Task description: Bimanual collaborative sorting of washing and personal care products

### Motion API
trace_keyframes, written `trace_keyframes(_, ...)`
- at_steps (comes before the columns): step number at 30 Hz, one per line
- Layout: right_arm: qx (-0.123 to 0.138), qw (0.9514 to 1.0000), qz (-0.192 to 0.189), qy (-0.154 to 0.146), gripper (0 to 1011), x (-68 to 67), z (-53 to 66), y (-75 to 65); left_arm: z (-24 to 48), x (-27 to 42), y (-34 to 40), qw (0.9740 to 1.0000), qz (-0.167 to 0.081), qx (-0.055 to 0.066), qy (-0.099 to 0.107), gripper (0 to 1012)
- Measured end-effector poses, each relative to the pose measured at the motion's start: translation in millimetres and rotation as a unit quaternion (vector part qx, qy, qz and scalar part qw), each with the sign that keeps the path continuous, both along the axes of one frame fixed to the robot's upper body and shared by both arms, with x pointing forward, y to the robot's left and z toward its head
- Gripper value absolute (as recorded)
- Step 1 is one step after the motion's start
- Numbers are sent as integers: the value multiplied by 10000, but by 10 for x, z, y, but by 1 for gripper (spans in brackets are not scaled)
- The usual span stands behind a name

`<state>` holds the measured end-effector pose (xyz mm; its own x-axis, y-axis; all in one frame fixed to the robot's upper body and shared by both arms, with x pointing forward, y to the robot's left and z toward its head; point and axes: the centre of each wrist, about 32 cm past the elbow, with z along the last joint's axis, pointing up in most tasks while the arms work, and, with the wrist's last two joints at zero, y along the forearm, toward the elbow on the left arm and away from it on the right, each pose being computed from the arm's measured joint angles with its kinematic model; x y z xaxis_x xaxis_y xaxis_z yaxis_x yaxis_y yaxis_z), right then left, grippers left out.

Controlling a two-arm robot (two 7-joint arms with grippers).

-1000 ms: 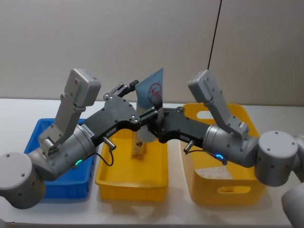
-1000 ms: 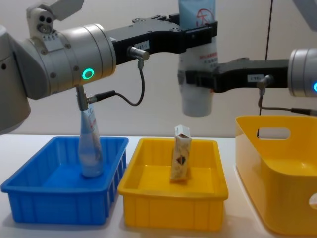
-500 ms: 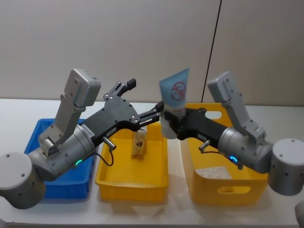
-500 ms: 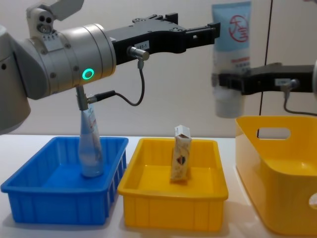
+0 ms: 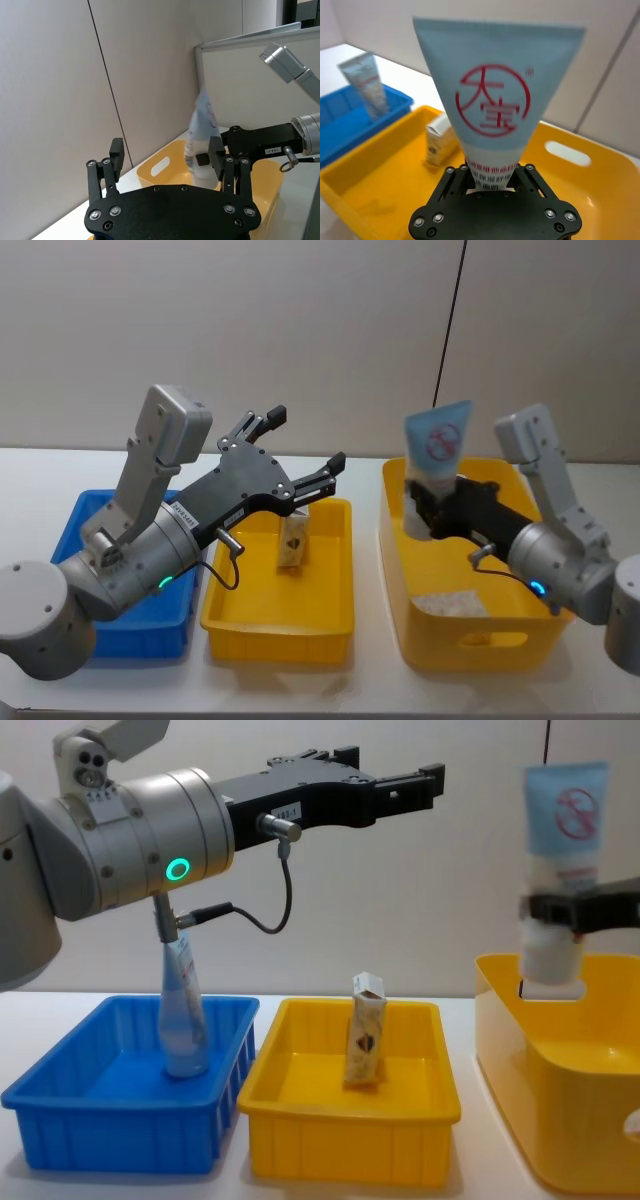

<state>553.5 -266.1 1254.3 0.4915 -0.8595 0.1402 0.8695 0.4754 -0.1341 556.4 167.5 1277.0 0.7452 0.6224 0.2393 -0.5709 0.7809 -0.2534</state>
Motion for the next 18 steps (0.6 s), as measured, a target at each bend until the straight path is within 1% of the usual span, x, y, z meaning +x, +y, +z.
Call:
trace_keyframes(3,6,9997,-242,91,338,-26,-25,-71,0,0,0,10000,0,0,0,1001)
trace_keyframes(4,13,9993,-358,143,402,-36,-37,-104,0,0,0,10000,0,0,0,1001)
trace_keyframes(6,28,9987,-465,188,450,-44,-47,-137,0,0,0,10000,0,0,0,1001)
trace_keyframes(7,47,9980,-583,250,513,-49,-59,-174,0,0,0,10000,0,0,0,1001)
trace_keyframes(9,61,9972,-675,303,551,-52,-73,-207,0,0,0,10000,0,0,0,1001)
trace_keyframes(10,81,9964,-759,361,595,-53,-86,-237,0,0,0,10000,0,-1,0,1001)
trace_keyframes(11,92,9960,-800,384,640,-54,-92,-254,0,0,0,10000,0,0,0,1001)
trace_keyframes(13,105,9953,-862,433,671,-54,-107,-278,0,0,0,10000,0,0,0,1001)
trace_keyframes(14,121,9945,-921,480,741,-54,-119,-301,0,0,0,10000,0,0,0,1001)
trace_keyframes(17,143,9936,-988,532,797,-54,-133,-329,0,0,0,10000,0,0,0,1001)
trace_keyframes(18,157,9930,-1030,563,853,-54,-140,-349,0,0,0,10000,0,0,0,1001)
